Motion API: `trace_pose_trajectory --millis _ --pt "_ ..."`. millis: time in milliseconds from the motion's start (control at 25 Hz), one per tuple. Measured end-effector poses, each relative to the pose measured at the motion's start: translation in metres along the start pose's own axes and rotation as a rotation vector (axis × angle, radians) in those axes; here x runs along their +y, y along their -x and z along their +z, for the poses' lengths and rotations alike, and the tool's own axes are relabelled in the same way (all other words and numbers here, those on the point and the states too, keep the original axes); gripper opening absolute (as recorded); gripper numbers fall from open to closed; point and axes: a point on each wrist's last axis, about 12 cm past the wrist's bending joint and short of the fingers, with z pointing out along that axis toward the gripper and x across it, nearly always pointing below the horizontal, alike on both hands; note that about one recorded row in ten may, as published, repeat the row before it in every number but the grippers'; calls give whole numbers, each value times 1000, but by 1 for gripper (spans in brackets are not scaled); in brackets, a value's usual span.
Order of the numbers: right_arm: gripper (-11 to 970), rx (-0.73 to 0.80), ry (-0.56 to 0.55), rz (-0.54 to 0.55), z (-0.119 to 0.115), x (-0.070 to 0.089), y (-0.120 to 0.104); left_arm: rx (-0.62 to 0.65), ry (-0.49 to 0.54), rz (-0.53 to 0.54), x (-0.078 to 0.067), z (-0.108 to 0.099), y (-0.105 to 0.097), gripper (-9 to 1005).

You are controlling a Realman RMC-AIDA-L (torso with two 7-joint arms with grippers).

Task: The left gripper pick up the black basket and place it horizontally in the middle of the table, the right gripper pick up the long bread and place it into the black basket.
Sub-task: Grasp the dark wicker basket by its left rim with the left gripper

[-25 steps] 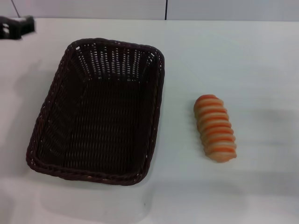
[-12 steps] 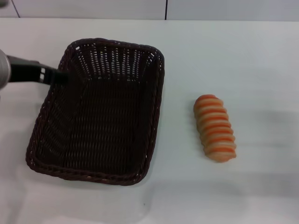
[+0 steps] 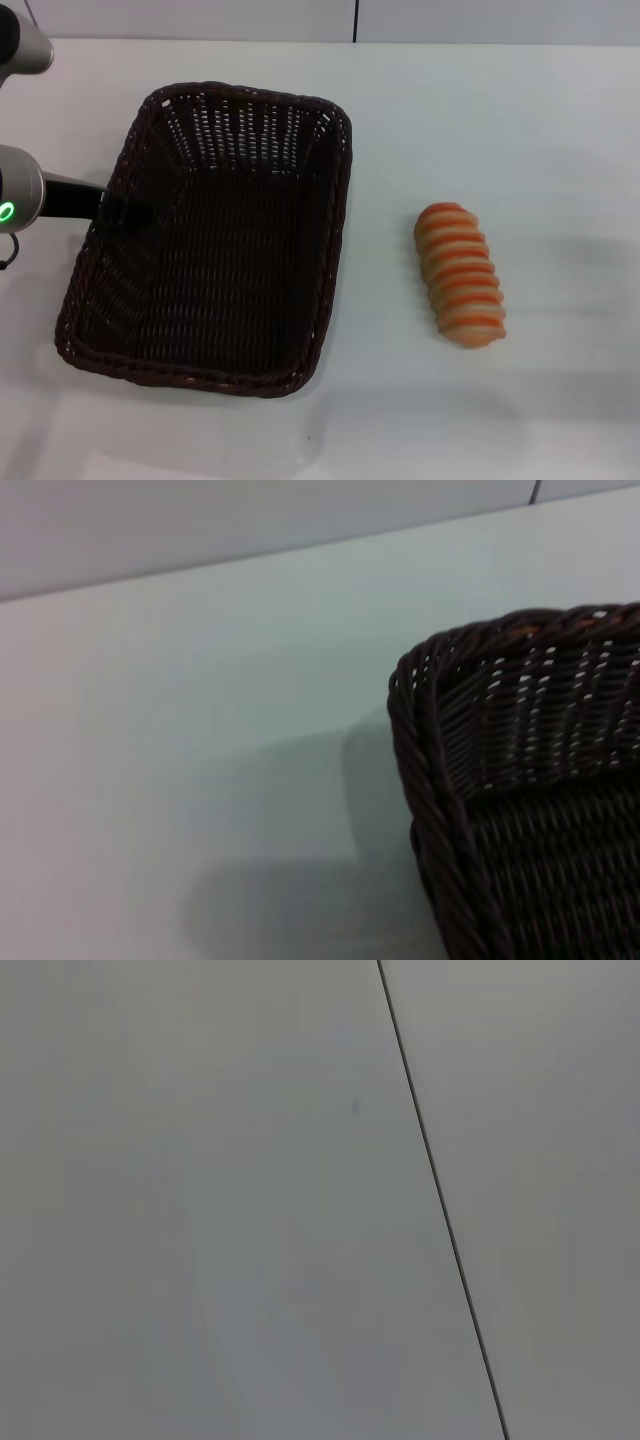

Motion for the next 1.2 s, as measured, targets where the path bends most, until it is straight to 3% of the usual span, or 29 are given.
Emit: trace_pose_trajectory --millis 600,720,920,1080,1200 --pt "847 4 -11 0 -6 -2 0 43 -12 22 -6 7 3 690" --pt "847 3 -11 0 -6 -2 0 50 -12 36 -7 7 4 473" --pt "847 3 -11 -1 -6 -2 0 26 -11 70 -8 1 8 241" --pt "847 3 -11 -1 -6 -2 0 28 -23 127 -10 1 11 232" --pt "846 2 -11 0 -6 -2 0 33 -84 244 -12 1 22 225"
